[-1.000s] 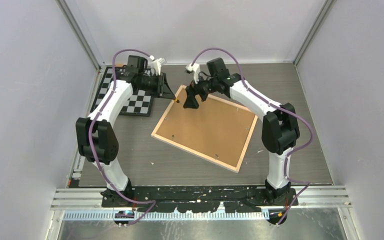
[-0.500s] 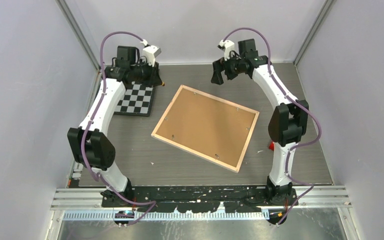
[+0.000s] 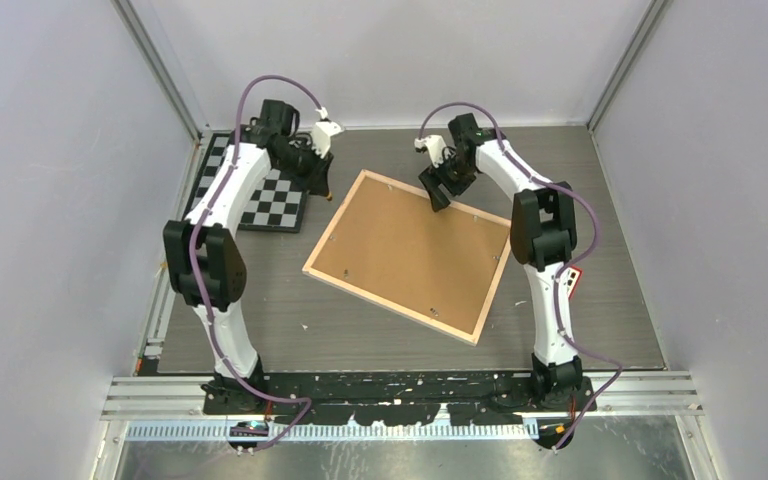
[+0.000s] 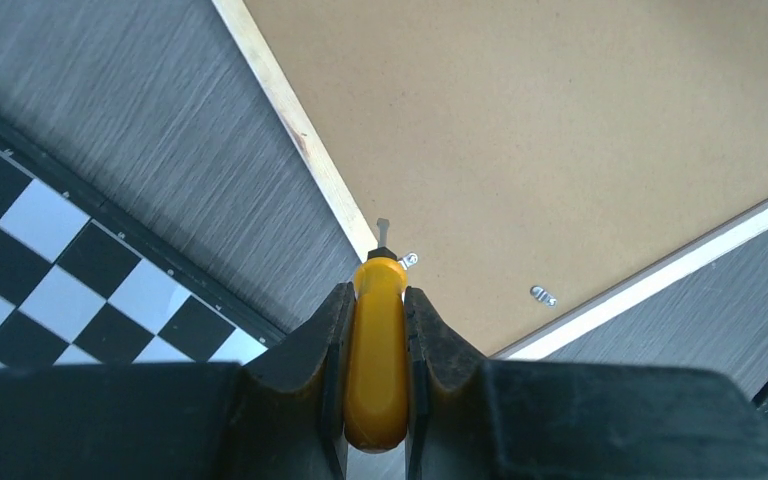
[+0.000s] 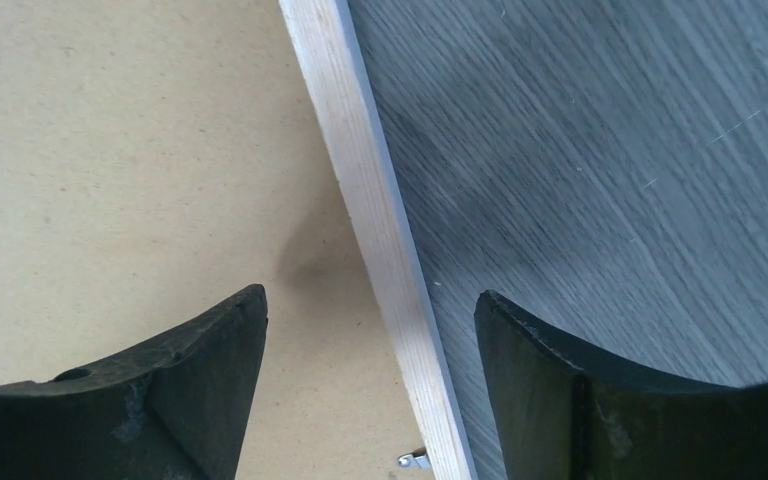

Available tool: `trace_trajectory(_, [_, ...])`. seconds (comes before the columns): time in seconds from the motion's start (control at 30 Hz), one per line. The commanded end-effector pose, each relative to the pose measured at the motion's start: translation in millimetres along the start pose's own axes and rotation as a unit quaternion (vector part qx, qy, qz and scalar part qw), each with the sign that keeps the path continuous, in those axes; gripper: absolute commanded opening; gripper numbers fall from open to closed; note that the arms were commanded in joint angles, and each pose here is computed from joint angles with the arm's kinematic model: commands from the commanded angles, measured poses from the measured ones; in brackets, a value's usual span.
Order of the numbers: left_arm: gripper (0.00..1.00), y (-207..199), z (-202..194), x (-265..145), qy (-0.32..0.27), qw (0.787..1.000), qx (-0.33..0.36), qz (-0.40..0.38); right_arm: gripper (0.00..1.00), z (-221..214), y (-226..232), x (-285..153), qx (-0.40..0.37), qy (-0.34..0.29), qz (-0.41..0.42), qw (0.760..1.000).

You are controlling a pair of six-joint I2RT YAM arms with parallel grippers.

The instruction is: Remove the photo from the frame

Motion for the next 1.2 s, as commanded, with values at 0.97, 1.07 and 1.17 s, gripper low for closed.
trace_trajectory(0.97, [0.0,-34,-34,36,0.12,0.969,0.205,-0.071,0.01,-6,-12,16,-0.013,0.01,-0.015,1.0])
trace_trajectory(1.07, [0.0,-37,-40,36,0.127,0.967,0.208,-0.072,0.01,-4,-12,15,-0.009,0.007,-0.018,1.0])
trace_trajectory(1.17, [0.0,-38,-44,37,0.13,0.966,0.211,-0.067,0.01,-4,-11,15,-0.005,0.007,-0.018,1.0])
Point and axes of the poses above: each gripper's point midway between its finger pads, its own x axis out along the fingers, its own y axis along the line the jaws close on, z = x × y, the point moved 2 cm from there along -x, back along the fingers, and after that the axes turned 15 degrees about x, right-handed, at the moved point
